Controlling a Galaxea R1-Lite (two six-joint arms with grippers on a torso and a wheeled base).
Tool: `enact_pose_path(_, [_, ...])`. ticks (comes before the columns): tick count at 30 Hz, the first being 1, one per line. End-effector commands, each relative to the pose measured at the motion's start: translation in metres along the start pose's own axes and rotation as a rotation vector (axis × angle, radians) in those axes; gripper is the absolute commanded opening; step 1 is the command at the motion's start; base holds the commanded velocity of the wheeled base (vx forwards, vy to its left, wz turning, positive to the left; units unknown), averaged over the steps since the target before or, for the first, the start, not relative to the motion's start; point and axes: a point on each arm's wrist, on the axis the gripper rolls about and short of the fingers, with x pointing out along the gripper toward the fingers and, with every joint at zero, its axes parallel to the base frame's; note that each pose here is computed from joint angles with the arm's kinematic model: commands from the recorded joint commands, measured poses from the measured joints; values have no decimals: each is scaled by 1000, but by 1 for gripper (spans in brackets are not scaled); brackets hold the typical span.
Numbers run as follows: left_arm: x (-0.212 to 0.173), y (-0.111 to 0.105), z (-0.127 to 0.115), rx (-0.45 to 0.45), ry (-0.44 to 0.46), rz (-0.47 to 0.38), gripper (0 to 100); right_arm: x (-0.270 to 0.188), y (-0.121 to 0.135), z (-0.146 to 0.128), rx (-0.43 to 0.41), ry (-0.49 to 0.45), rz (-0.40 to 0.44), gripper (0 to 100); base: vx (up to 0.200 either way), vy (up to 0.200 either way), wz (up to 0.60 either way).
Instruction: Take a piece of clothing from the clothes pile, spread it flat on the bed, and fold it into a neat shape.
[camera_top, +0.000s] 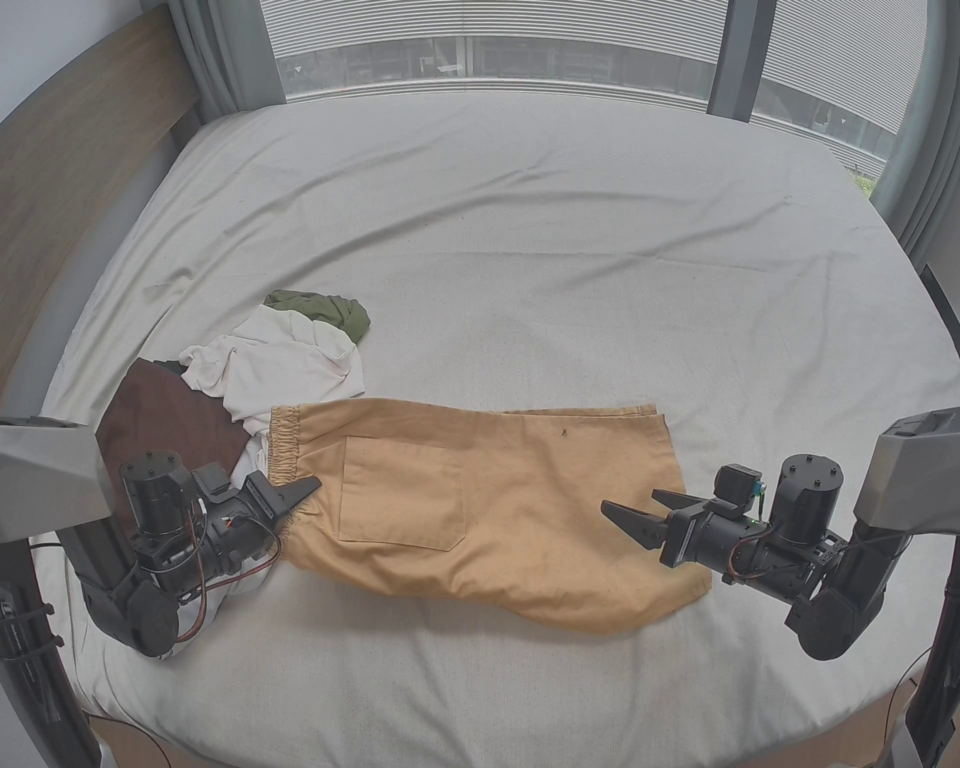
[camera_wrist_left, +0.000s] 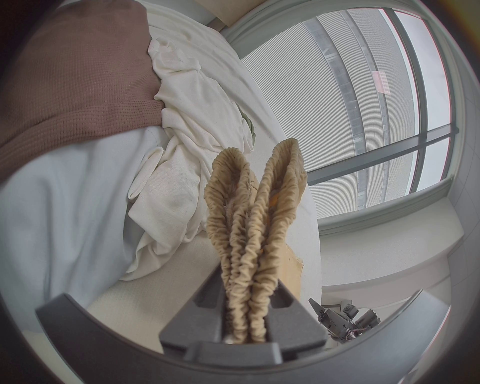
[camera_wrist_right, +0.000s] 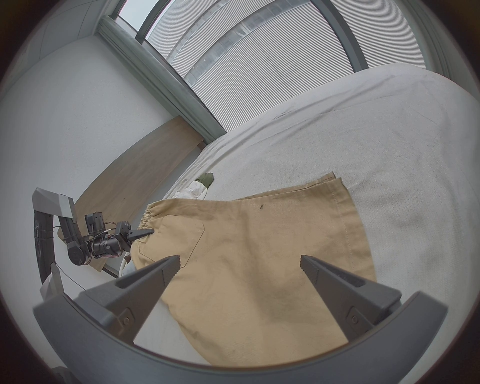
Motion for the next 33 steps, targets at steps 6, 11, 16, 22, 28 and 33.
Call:
enact_pose_path(6, [-4, -5, -2, 22, 8, -6, 0, 1, 3, -2, 0, 5, 10, 100, 0, 0, 0])
enact_pose_path(11, [2, -16, -13, 42, 38, -49, 0, 2, 3, -3, 2, 10, 13, 100, 0, 0, 0])
enact_pose_path(16, [4, -40, -20, 74, 57, -134, 0, 2, 4, -1, 1, 2, 19, 100, 0, 0, 0])
enact_pose_path(22, [10, -56, -31, 93, 87, -190, 0, 1, 5, 1, 0, -2, 20, 100, 0, 0, 0])
enact_pose_path(28, [21, -75, -41, 113, 113, -264, 0, -3, 9, 10, -8, -32, 31, 100, 0, 0, 0])
enact_pose_path(33, [28, -85, -48, 122, 135, -299, 0, -6, 11, 15, -12, -51, 35, 100, 0, 0, 0])
